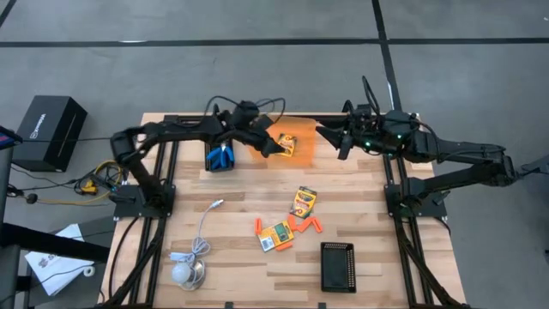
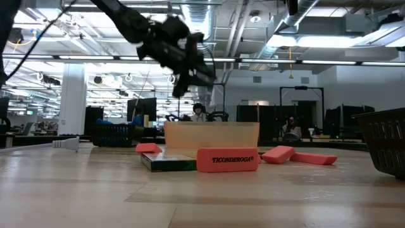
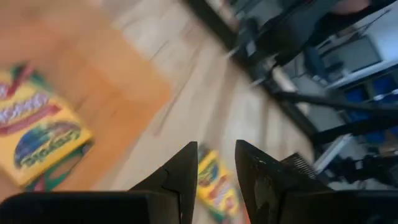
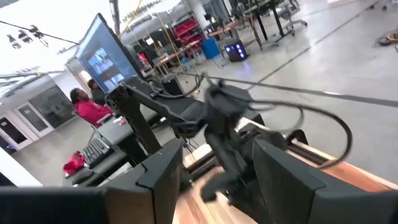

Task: Pick & Place School Supplies
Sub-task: Put the crayon box into the orange bin

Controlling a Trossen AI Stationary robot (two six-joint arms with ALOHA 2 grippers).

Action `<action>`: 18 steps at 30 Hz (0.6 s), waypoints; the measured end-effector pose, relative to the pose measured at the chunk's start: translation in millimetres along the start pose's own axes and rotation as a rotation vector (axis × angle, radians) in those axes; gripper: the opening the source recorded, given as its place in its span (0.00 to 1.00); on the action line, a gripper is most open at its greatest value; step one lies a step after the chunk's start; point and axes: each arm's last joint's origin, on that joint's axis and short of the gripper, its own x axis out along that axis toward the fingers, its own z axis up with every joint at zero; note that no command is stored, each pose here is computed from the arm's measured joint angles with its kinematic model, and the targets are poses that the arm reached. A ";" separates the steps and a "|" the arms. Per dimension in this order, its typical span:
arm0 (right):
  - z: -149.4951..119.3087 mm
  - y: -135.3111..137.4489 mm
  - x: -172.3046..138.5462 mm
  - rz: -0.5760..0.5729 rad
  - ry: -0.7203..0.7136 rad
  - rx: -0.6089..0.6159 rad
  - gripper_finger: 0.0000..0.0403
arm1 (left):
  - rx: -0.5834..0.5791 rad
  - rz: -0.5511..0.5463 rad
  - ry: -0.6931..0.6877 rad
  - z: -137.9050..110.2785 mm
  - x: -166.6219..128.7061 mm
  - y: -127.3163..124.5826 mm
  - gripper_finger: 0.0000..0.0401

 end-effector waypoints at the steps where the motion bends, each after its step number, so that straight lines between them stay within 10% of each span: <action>1: 0.2 0.1 0.0 0.001 -0.001 -0.001 0.47 | -0.002 -0.016 -0.023 3.4 -6.9 -6.4 0.26; 9: -0.5 1.3 -0.3 0.011 0.004 -0.003 0.46 | 0.093 -0.167 -0.044 -3.9 -35.4 -72.4 0.26; 18: -0.8 1.6 -0.2 0.024 0.012 -0.002 0.46 | 0.253 -0.299 0.250 -64.7 23.3 -100.9 0.26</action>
